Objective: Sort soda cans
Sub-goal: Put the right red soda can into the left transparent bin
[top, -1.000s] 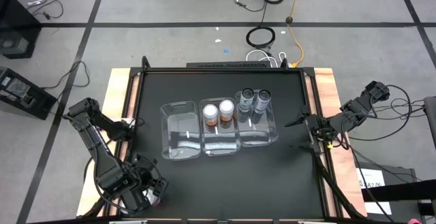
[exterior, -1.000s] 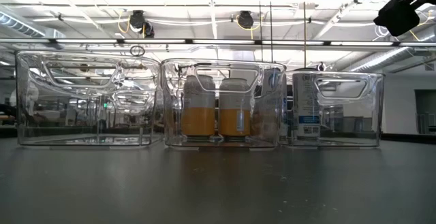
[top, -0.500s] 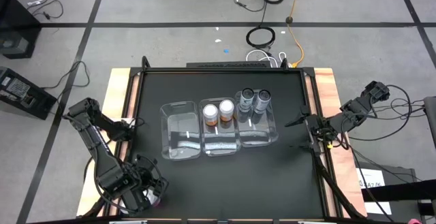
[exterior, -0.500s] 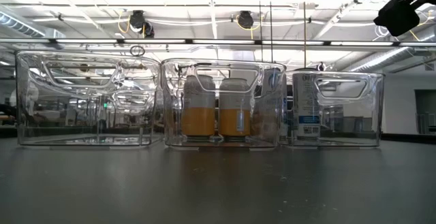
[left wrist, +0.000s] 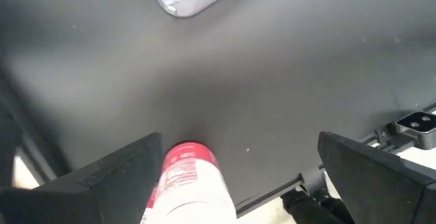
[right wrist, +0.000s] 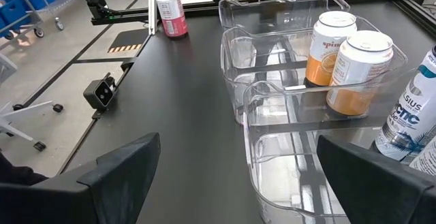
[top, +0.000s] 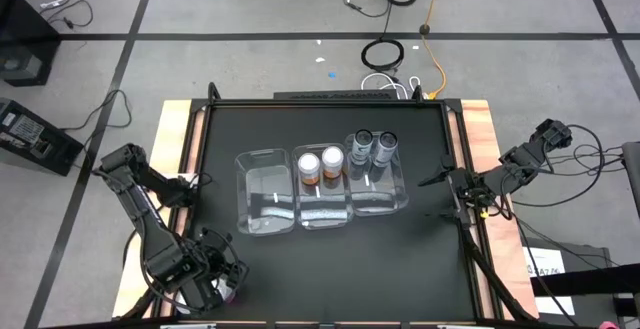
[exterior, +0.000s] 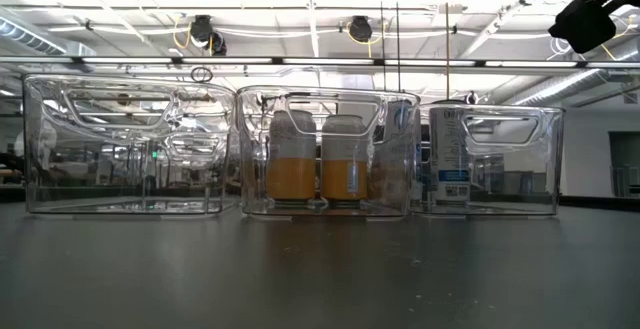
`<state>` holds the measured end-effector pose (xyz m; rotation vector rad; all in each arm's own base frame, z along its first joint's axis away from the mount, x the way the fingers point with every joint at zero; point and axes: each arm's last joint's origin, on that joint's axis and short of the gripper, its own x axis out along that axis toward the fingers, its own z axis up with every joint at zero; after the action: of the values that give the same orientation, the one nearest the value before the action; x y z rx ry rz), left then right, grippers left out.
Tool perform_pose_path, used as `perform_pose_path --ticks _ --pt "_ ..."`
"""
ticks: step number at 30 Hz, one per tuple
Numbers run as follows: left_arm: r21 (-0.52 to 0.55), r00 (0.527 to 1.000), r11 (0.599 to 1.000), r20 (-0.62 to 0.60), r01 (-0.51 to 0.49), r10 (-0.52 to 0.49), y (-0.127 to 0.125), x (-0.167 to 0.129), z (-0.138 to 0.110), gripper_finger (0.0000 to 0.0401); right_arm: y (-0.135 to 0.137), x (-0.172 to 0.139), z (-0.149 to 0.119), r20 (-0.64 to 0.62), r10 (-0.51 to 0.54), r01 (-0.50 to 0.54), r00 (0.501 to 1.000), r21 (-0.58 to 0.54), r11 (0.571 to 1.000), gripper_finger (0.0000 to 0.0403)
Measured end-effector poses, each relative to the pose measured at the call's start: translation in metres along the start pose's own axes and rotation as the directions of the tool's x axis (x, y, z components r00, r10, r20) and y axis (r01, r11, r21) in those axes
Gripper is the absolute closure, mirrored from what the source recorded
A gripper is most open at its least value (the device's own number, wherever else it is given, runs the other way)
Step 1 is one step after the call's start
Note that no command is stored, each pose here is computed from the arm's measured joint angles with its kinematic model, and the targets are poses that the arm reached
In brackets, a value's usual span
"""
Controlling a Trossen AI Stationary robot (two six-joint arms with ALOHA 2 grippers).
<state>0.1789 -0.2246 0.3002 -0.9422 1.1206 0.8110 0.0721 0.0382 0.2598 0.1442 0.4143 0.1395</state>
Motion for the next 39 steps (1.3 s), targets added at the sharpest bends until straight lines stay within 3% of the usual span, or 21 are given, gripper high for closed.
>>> perform_pose_path --ticks 6,12,39 --pt "-0.014 0.999 0.999 -0.032 0.043 -0.043 -0.001 0.022 -0.007 0.0001 0.0 0.0 0.0 0.0 0.0 0.0 1.0 0.0 1.0 0.0014" --pt "-0.003 0.99 1.0 -0.14 -0.009 0.008 0.006 0.041 -0.016 0.0001 0.0 0.0 0.0 0.0 0.0 0.0 1.0 0.0 1.0 0.0014" --pt "0.09 0.981 0.996 -0.19 -0.012 0.029 0.015 0.047 -0.048 0.0001 0.0 0.0 0.0 0.001 0.001 -0.001 1.0 0.001 1.0 0.0014"
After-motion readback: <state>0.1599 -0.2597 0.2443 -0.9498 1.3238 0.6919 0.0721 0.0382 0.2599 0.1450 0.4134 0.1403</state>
